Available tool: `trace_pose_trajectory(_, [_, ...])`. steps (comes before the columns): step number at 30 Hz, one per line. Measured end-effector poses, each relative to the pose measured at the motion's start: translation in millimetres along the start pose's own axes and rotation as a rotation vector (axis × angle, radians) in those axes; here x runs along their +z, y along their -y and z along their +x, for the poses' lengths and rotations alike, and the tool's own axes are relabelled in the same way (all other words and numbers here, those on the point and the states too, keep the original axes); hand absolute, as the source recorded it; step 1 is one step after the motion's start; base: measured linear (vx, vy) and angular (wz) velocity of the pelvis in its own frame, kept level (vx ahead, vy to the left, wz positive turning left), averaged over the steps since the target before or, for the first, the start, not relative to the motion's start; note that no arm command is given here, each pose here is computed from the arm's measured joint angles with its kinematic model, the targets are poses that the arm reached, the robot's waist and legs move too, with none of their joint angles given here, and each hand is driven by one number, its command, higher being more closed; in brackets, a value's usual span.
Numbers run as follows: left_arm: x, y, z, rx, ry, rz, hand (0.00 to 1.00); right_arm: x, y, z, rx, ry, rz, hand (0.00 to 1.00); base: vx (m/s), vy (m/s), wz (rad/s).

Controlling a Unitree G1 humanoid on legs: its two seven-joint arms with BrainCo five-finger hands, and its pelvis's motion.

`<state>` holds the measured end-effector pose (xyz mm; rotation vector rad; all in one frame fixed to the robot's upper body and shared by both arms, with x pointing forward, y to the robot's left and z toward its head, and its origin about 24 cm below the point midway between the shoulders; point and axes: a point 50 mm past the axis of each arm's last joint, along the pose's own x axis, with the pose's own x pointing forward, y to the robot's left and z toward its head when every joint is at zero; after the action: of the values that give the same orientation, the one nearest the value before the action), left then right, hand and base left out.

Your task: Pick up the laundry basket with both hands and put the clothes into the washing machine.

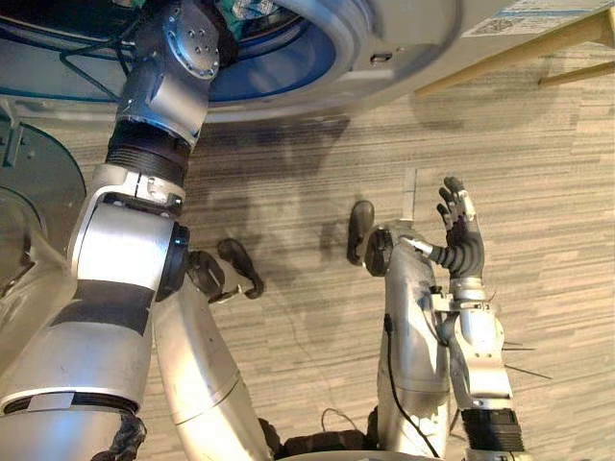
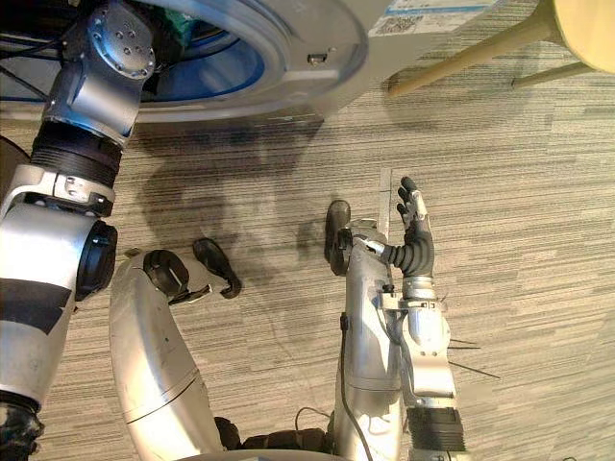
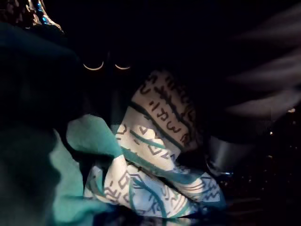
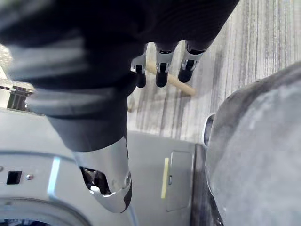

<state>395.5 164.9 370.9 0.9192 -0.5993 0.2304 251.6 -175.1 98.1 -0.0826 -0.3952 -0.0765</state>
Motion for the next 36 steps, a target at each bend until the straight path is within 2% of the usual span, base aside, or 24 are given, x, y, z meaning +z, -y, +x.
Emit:
trace_pose_trajectory(9, [-24.6,-17.6,-11.9,0.085,-0.052,-0.167,0.0,-4.6,0.7,-9.8,0.058,-0.03,-0.033,0.0,0.0,-0.005,0.01])
trace_pose_trajectory(15, [-69.8,-31.3,-42.4,0.327,-0.202,-0.255,0.0,-19.8,1.0,-26.3,0.066,-0.105,-0.053,0.0,0.0,-0.054,0.13])
trace_pose_trajectory(19, [-68.4,-22.2,-56.3,0.376,-0.183,-0.306,0.0,-34.9,3.4,-30.5,0.047,-0.172,-0.065,0.0,0.0,-0.09,0.14])
trace_pose_trajectory(22, [-84.8,-17.6,-68.8,0.395,-0.246,-0.306,0.0,-48.7,-1.8,-30.1,0.057,-0.234,-0.065,0.0,0.0,-0.112,0.03])
trace_pose_trajectory(27, [-89.2,-22.1,-72.0,0.434,-0.273,-0.323,0.0,-57.3,-10.5,-14.5,0.067,-0.267,-0.064,0.0,0.01,-0.094,0.03])
trace_pose_trajectory(29, [-84.0,-11.9,-79.8,0.437,-0.25,-0.382,0.0,-60.3,-21.9,-11.1,0.081,-0.29,-0.07,0.0,0.01,-0.074,0.07])
trace_pose_trajectory(30, [-85.3,7.6,-92.6,0.416,-0.254,-0.443,0.0,-63.0,-31.1,-13.6,0.103,-0.308,-0.067,0.0,0.04,-0.088,0.07])
trace_pose_trajectory(32, [-90.8,48.0,-119.7,0.355,-0.312,-0.542,0.0,-65.9,-45.4,-18.7,0.135,-0.337,-0.06,0.0,0.05,-0.096,0.07])
trace_pose_trajectory(34, [-93.3,116.4,-174.6,0.185,-0.443,-0.662,0.0,-71.7,-49.5,-30.3,0.15,-0.381,-0.078,0.0,0.06,-0.076,0.19])
trace_pose_trajectory(35, [-93.0,131.6,-192.0,0.142,-0.484,-0.687,0.0,-74.0,-48.3,-34.1,0.149,-0.397,-0.087,0.0,0.08,-0.059,0.27])
trace_pose_trajectory(36, [-92.6,158.6,-227.2,0.063,-0.568,-0.734,0.0,-78.7,-44.3,-43.0,0.134,-0.432,-0.097,0.0,0.11,-0.059,0.25])
